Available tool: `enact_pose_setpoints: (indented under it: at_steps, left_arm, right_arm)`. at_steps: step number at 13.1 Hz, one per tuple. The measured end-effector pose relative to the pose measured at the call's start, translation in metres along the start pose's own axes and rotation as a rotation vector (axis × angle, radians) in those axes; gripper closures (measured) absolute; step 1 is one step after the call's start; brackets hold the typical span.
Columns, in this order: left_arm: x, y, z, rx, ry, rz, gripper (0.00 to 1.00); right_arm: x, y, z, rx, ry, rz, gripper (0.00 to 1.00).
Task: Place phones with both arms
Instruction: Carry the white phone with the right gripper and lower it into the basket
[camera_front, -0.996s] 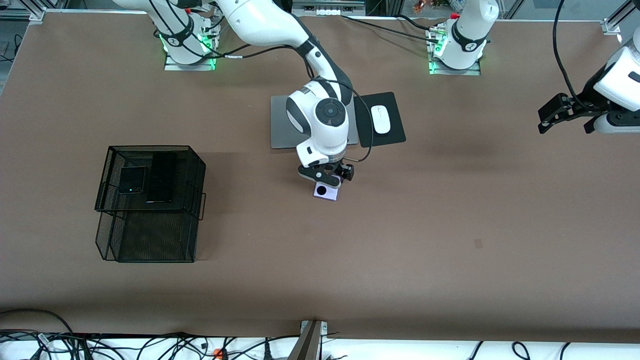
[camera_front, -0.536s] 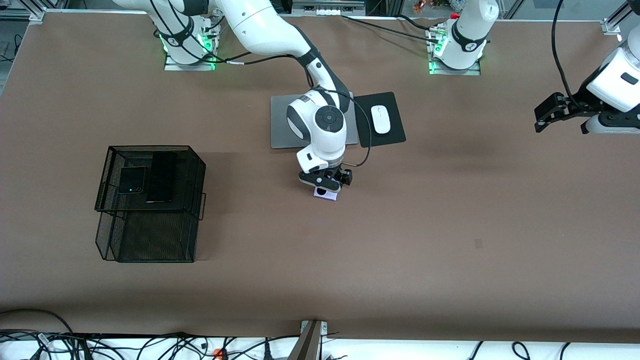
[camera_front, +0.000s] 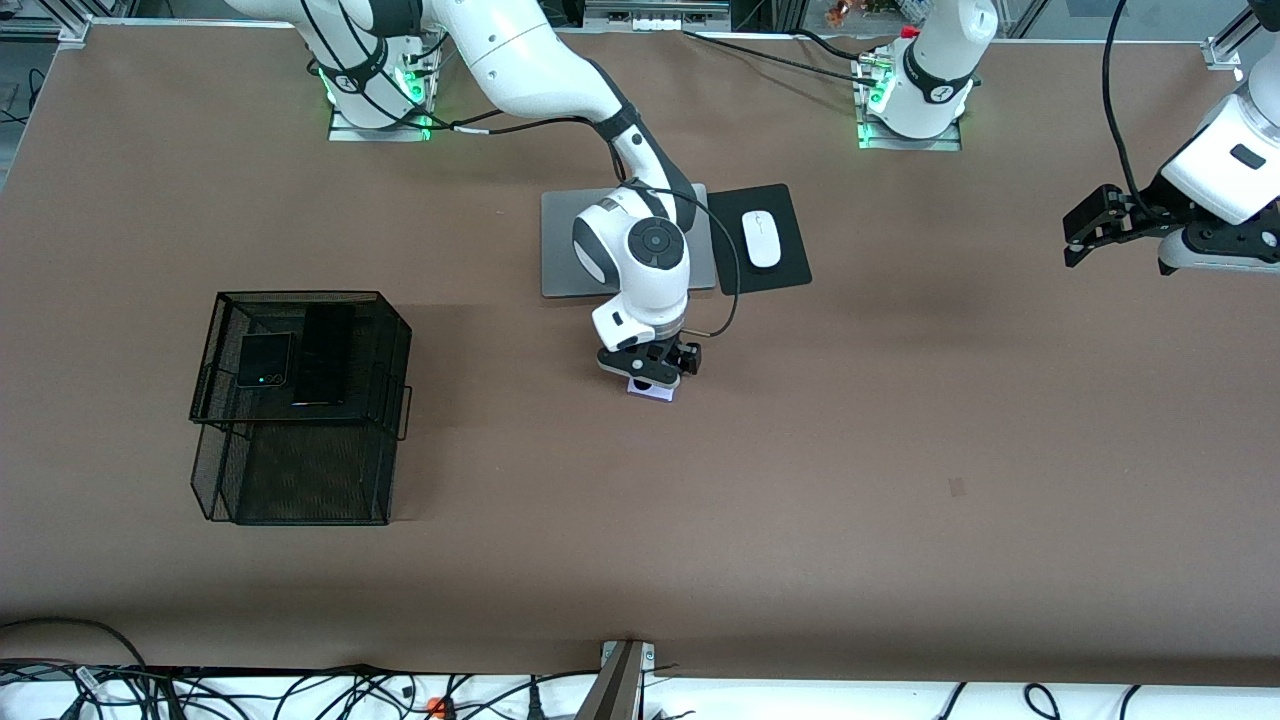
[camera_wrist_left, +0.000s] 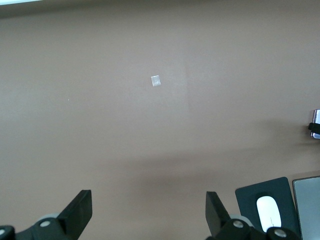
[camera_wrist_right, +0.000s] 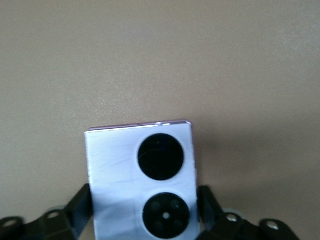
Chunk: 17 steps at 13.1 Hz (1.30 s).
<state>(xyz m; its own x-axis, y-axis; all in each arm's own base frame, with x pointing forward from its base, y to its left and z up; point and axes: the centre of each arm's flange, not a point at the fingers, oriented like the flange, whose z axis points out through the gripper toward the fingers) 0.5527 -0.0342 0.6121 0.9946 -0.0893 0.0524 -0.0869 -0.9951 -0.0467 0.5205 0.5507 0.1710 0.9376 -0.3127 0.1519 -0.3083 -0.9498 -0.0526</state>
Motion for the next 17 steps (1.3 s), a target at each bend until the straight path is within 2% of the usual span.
enact_pose_setpoints:
  at_steps: [6, 9, 13, 17]
  left_arm:
    - [0.000, 0.000, -0.001, 0.000, 0.001, 0.005, 0.00]
    - [0.000, 0.001, -0.001, 0.000, 0.001, 0.008, 0.00]
    - [0.000, 0.007, -0.001, 0.000, -0.004, 0.018, 0.00]
    - [0.000, 0.009, -0.002, -0.001, -0.003, 0.022, 0.00]
  right_arm:
    - [0.003, -0.005, -0.021, -0.002, -0.012, -0.001, 0.15]
    - [0.020, -0.009, -0.090, 0.006, -0.037, 0.019, 0.15]
    - [0.056, 0.014, -0.207, 0.008, -0.098, 0.051, 0.15]
    - [0.105, 0.066, -0.276, -0.027, -0.136, -0.021, 0.15]
